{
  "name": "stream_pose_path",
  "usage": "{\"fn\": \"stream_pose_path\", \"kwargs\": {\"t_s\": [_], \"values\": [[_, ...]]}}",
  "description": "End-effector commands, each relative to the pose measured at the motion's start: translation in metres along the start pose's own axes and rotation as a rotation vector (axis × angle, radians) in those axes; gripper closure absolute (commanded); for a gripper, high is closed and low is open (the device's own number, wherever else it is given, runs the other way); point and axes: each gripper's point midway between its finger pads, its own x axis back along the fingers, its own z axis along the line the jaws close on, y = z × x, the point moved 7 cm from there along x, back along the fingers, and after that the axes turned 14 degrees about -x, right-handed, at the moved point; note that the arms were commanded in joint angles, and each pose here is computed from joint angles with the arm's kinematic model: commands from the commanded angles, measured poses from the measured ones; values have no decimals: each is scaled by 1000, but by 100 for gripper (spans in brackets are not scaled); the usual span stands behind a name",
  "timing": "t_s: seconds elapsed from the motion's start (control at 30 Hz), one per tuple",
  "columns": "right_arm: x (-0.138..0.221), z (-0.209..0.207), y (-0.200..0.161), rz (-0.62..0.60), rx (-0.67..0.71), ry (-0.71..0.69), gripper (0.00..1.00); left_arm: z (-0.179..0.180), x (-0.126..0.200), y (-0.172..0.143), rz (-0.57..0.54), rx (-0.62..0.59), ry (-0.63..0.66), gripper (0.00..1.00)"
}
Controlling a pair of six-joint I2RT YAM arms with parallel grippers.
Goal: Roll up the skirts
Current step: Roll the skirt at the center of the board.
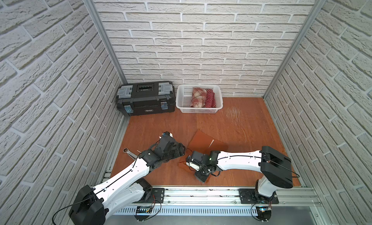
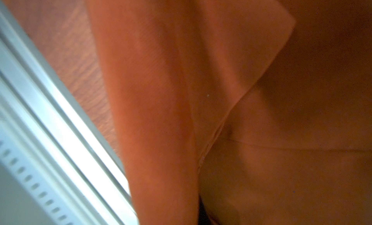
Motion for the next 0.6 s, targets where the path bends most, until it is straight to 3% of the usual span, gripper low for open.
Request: {"fn": "stream_pose_path", "kwargs": {"t_s": [0.0,0.13,0.37,0.57], "values": [[17,18,5,7,-26,303,98,-5,-3,3,-32,-23,-44,16],[22,4,10,-17,-111,441,98,-3,-2,2,-38,-27,-45,16],[-3,-37,4,-38,-314,547,98,2,2,4,-73,-10,-34,17],[-5,-63,3,-116,-426,631,98,2,1,2,-70,7,-47,19]]}}
